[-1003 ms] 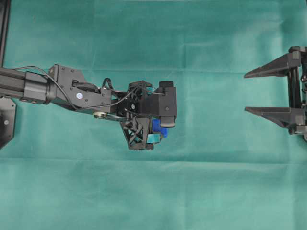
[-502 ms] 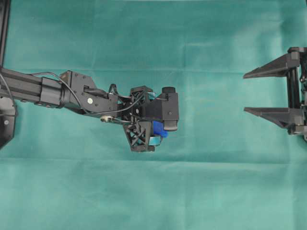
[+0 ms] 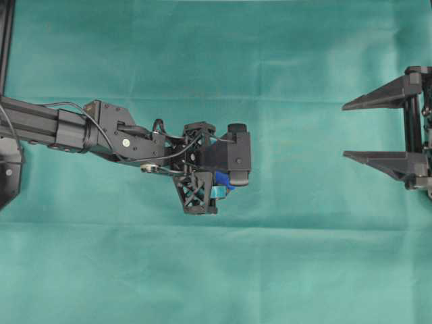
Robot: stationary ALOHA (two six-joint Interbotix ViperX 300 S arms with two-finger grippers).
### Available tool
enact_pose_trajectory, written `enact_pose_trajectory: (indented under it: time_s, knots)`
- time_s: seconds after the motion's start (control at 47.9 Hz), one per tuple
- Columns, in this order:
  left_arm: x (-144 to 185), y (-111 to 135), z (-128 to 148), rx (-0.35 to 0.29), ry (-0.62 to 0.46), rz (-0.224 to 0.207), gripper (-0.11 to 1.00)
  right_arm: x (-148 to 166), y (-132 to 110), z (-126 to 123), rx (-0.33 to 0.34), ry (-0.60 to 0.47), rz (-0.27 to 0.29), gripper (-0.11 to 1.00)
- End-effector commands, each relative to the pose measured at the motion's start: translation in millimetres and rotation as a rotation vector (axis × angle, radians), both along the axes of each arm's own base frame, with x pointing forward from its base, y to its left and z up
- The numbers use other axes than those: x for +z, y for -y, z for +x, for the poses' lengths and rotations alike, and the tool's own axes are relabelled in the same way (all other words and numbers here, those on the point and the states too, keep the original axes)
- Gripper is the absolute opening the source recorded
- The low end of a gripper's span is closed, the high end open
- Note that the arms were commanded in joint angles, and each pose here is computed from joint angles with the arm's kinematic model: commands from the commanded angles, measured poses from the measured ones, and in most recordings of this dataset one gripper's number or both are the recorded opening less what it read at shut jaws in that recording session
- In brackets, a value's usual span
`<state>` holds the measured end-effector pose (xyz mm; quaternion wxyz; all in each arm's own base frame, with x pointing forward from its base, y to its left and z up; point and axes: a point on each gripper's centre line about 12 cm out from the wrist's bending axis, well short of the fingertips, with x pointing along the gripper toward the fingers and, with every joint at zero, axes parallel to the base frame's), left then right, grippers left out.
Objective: Handover the blue block to the right arm after grasping it with the left arm, then place it in the designated position.
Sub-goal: 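Close the left gripper on the blue cube and lift it, then raise and rotate the left gripper to present the cube rightward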
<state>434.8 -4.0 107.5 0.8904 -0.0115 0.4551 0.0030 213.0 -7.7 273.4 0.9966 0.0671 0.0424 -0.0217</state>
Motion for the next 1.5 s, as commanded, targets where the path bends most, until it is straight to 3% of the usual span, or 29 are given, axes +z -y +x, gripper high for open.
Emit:
enact_pose_trajectory:
  time_s: [0.0, 0.293, 1.087, 1.484]
  knots:
    - [12.9, 2.7, 3.2, -0.006, 0.038, 0.0, 0.46, 9.4, 0.7, 2.8, -0.003, 0.023, -0.002, 0.93]
    - [39.6, 2.7, -0.1, -0.002, 0.054, -0.003, 0.47, 9.1, 0.7, 3.1, -0.003, 0.018, -0.002, 0.93]
    - [211.3, 0.2, -40.3, -0.006, 0.282, 0.007, 0.46, 10.2, 0.7, 3.4, -0.003, 0.02, -0.002, 0.93]
    - [250.8, -1.4, -49.6, -0.005, 0.284, 0.013, 0.47, 9.9, 0.7, 3.4, -0.003, 0.014, 0.0, 0.93]
